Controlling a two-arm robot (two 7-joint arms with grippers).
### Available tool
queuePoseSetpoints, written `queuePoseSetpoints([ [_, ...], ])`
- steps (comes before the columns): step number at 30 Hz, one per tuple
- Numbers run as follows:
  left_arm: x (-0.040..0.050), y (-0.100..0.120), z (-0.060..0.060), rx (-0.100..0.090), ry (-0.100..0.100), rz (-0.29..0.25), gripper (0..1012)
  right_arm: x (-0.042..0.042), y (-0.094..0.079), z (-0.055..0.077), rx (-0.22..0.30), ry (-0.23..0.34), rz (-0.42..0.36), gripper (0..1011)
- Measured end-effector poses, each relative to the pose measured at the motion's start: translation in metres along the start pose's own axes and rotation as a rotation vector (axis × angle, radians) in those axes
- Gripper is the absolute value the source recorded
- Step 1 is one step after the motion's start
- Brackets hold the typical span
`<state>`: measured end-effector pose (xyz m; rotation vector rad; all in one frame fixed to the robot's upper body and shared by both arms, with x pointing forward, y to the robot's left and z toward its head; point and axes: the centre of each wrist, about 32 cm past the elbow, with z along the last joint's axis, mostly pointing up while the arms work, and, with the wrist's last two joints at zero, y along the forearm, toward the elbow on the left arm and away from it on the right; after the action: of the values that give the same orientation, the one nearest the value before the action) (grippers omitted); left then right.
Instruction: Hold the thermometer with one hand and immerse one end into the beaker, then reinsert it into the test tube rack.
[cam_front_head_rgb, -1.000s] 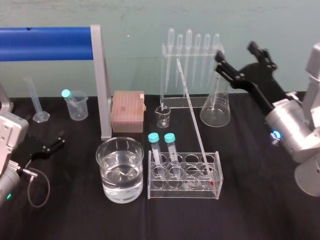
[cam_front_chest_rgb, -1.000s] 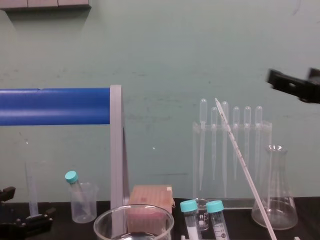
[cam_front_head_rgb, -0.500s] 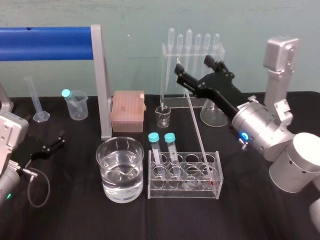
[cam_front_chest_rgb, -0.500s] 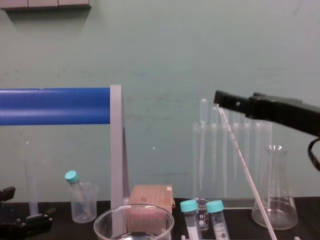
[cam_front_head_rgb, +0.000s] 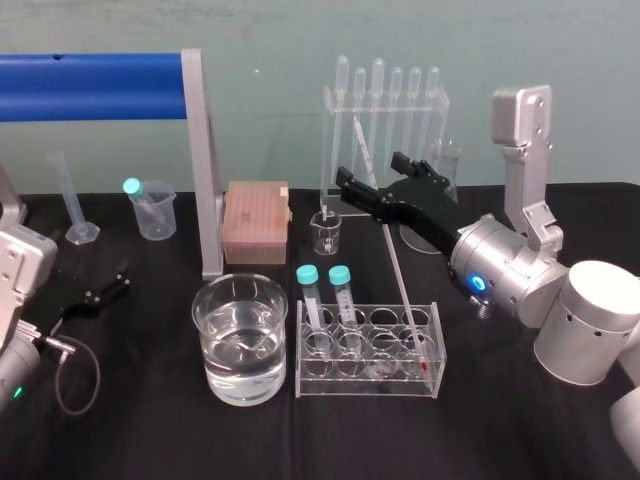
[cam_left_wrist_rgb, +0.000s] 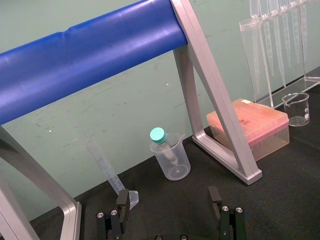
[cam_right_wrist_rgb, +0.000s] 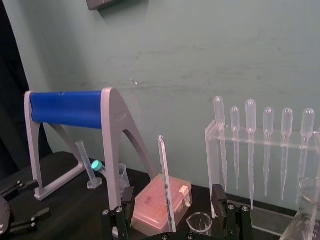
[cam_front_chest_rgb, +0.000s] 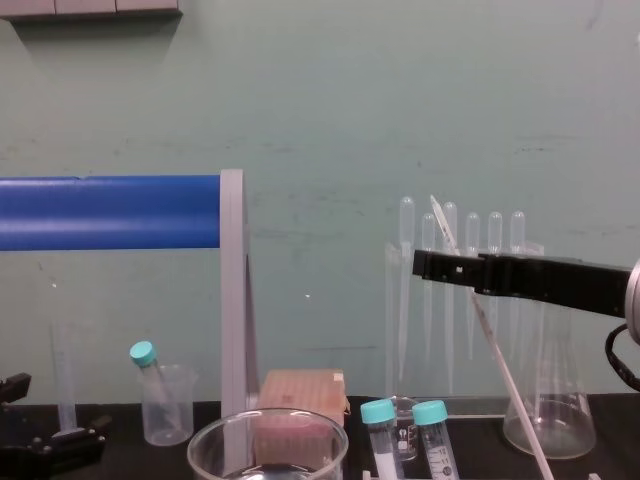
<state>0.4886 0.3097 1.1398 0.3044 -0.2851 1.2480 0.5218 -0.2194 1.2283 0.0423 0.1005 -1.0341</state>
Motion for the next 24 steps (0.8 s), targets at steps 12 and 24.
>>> queuePoseSetpoints([
  [12,0.0,0.0,0.0,0.0,0.0,0.0,1008,0.0028,0.0016,-0.0009,-0.029,-0.001,0.015,1000],
  [24,0.0,0.0,0.0,0.0,0.0,0.0,1008,0.0044,0.0058,-0.003,-0.069,-0.013,0.022,1000],
])
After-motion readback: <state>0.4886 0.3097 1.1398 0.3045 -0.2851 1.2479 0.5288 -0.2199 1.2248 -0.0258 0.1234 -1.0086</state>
